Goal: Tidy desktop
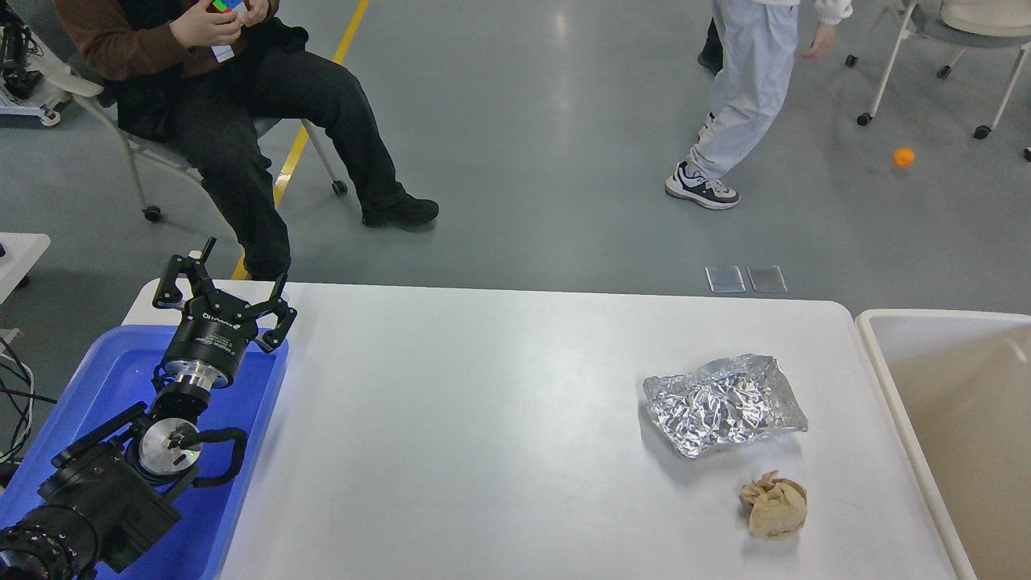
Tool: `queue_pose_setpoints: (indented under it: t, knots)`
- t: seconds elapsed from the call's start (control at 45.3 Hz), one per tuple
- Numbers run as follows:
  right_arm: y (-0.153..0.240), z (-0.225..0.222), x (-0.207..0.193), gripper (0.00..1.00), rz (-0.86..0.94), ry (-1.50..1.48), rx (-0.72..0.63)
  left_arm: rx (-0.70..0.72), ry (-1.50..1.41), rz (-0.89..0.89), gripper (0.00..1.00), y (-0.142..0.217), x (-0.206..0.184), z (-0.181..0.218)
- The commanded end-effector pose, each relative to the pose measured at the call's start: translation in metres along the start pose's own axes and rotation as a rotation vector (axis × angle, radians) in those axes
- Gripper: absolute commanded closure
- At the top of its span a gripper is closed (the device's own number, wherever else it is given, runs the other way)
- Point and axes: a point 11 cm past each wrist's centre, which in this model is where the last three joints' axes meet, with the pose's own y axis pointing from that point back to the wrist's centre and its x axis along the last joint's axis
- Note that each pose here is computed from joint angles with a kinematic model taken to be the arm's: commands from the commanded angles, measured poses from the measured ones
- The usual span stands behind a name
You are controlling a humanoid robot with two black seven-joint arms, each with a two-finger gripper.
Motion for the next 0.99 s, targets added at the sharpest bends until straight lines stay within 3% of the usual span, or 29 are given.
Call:
queue_pose_setpoints:
  t: [0.0,0.044,0.287,0.463,0.728,0.971]
  knots:
    - [0.003,0.014,-0.014,0.12,-0.016,-0.031,-0.025,0.0,0.0,0.0,0.0,0.0,0.0,0.0]
    - [0.002,0.011,-0.015,0.0,-0.019,-0.034,-0.021,0.0,0.0,0.0,0.0,0.0,0.0,0.0]
    - [0.001,-0.019,-0.02,0.0,-0.027,-0.076,0.026,0.0,0.0,0.0,0.0,0.0,0.0,0.0]
    - [-0.001,-0.069,-0.01,0.01,-0.069,-0.355,0.097,0.0,0.0,0.0,0.0,0.0,0.0,0.0]
    - [0.009,-0.144,-0.006,0.01,-0.332,-0.686,0.273,0.0,0.0,0.0,0.0,0.0,0.0,0.0]
    - [0.038,-0.196,-0.075,0.01,-0.657,-0.78,0.358,-0.001,0.0,-0.001,0.0,-0.001,0.0,0.0]
